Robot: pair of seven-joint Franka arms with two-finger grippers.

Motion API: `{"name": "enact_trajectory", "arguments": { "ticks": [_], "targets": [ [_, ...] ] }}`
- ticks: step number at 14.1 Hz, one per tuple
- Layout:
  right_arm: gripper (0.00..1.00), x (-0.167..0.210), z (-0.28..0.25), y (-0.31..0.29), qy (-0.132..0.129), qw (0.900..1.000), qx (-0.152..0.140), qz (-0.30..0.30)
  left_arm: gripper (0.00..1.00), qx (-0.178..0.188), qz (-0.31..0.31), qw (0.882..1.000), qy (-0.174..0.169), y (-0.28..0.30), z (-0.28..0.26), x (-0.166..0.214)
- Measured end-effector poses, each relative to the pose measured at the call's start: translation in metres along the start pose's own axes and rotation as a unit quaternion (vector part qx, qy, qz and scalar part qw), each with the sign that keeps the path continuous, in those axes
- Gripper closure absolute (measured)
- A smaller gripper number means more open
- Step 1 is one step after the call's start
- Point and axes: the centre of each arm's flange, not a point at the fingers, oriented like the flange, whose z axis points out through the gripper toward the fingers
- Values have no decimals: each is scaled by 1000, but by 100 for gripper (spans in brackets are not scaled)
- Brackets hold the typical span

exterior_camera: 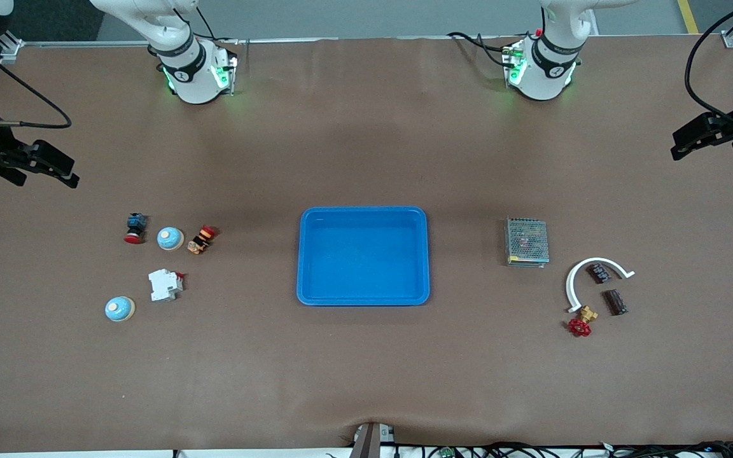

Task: Place electrolytic capacitor and blue bell in tray
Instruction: 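Reach the right gripper to the bell while the left gripper reaches the capacitor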

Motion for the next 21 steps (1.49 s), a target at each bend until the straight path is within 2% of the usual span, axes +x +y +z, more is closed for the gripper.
{"name": "enact_trajectory", "arguments": {
  "ticks": [8,12,14,17,21],
  "targets": [
    [0,-1,1,0,-7,1000,0,1,0,-1,-2,1000,9,-2,-8,-1],
    [0,-2,1,1,-10,1000,-1,1,0,0,-3,1000,-10,-3,11,8],
    [0,-1,-7,1,-4,1000,0,2,0,1,-11,1000,-26,-3,33,15],
    [0,-1,-19,1,5,1000,0,2,0,0,-18,999,-30,-3,83,28],
    [0,2,-12,-1,-3,1000,0,-2,0,-5,-30,1000,-6,-14,166,39]
  ]
}}
